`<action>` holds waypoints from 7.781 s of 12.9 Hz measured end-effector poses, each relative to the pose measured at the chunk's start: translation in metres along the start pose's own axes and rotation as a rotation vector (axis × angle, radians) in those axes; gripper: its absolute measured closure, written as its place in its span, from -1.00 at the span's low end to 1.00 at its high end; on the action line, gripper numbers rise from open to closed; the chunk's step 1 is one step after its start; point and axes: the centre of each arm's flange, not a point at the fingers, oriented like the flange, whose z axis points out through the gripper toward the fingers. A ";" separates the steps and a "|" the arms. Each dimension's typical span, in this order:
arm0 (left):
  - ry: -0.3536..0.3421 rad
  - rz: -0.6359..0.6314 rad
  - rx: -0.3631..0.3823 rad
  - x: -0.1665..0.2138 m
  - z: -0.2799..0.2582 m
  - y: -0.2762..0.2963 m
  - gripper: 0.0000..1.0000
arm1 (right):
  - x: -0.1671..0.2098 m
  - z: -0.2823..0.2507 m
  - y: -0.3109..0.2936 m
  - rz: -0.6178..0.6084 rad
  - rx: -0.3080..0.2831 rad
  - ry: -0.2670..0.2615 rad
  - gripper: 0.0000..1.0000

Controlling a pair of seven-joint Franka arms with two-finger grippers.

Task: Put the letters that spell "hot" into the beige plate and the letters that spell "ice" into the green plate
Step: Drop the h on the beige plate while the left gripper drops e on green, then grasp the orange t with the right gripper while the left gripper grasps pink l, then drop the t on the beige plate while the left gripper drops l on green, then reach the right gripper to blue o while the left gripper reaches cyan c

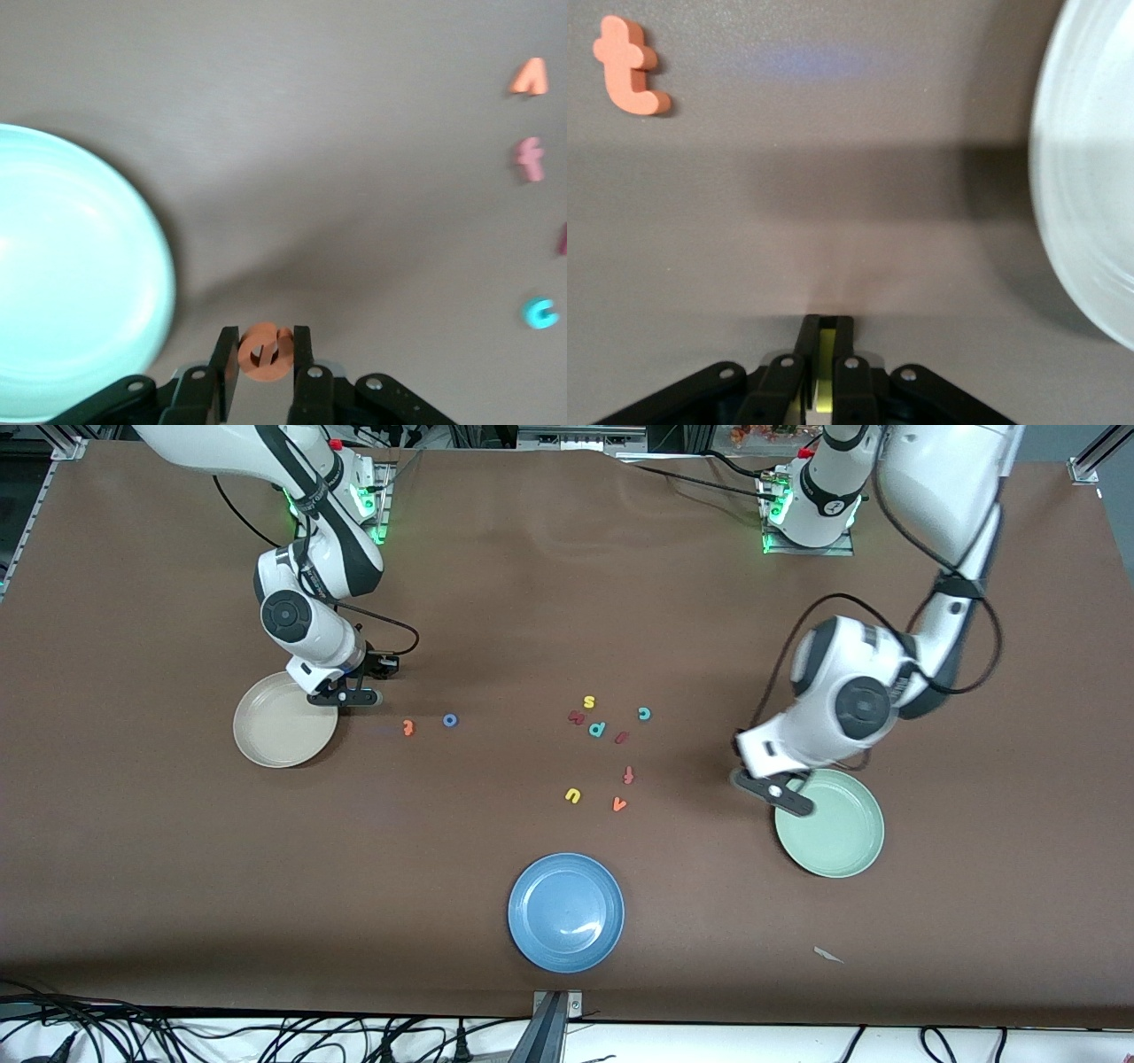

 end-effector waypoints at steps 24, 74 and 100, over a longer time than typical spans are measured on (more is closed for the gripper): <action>-0.065 -0.090 -0.105 0.036 0.029 0.172 -0.91 | 0.136 -0.117 0.132 -0.023 -0.131 -0.093 -0.41; -0.023 0.161 -0.017 0.000 0.078 -0.120 0.67 | 0.124 -0.077 0.106 0.077 -0.114 -0.187 0.62; -0.127 -0.496 0.001 -0.019 0.045 0.262 -1.00 | 0.096 -0.029 -0.132 0.273 0.053 0.022 -0.75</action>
